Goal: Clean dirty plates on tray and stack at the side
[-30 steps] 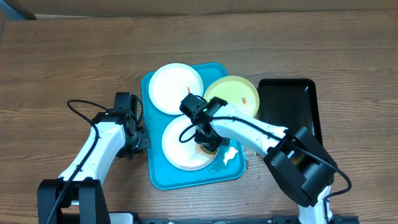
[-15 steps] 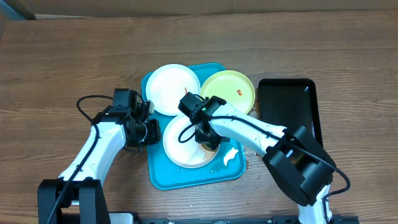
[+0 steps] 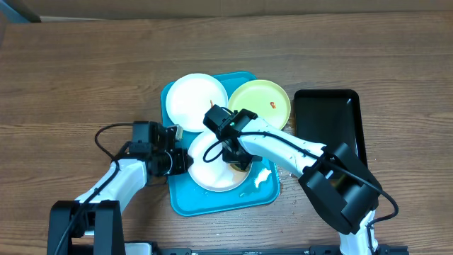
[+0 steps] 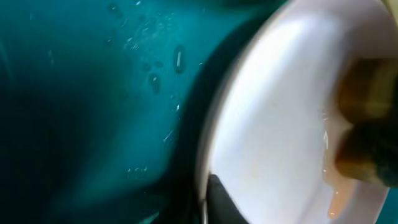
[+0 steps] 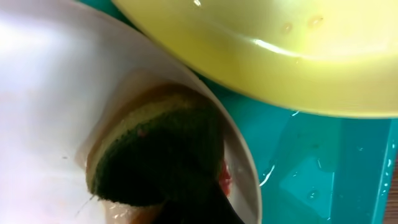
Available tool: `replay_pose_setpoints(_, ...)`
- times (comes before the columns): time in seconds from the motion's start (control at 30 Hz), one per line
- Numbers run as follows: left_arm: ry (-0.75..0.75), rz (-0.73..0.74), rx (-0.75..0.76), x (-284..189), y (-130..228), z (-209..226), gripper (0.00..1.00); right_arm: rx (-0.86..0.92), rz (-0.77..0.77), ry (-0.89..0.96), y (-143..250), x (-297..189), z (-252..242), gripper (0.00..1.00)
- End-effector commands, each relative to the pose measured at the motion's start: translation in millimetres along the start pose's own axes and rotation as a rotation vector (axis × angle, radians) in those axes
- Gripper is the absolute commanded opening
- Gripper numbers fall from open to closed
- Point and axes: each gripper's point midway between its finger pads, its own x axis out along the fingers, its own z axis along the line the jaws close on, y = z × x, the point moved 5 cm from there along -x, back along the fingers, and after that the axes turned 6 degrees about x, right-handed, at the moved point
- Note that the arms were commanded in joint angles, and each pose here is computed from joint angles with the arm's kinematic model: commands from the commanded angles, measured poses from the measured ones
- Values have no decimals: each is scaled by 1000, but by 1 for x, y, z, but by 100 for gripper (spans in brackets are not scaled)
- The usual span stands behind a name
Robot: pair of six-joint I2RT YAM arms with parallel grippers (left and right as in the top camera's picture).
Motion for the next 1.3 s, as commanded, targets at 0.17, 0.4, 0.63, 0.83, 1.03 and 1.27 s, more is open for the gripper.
replay_pose_setpoints(0.17,-255,148,-247,-11,32,37,4,-22,-10,12,1,3,5,4)
replay_pose_setpoints(0.4,-394,135,-209,-43,-3,41,4,21,-66,105,-3,2,-8,4)
replay_pose_setpoints(0.63,-444,157,-187,-49,-1,45,4,-3,-94,107,-7,-10,-11,4)
replay_pose_setpoints(0.83,-448,169,-182,-49,1,45,4,-61,-127,-4,-19,-45,-13,4)
replay_pose_setpoints(1.03,-155,141,-121,-38,-9,13,4,-121,-88,-131,-19,-58,-5,4)
replay_pose_setpoints(1.27,37,80,-75,-31,-20,-11,17,-63,-125,-7,-25,-56,-27,4)
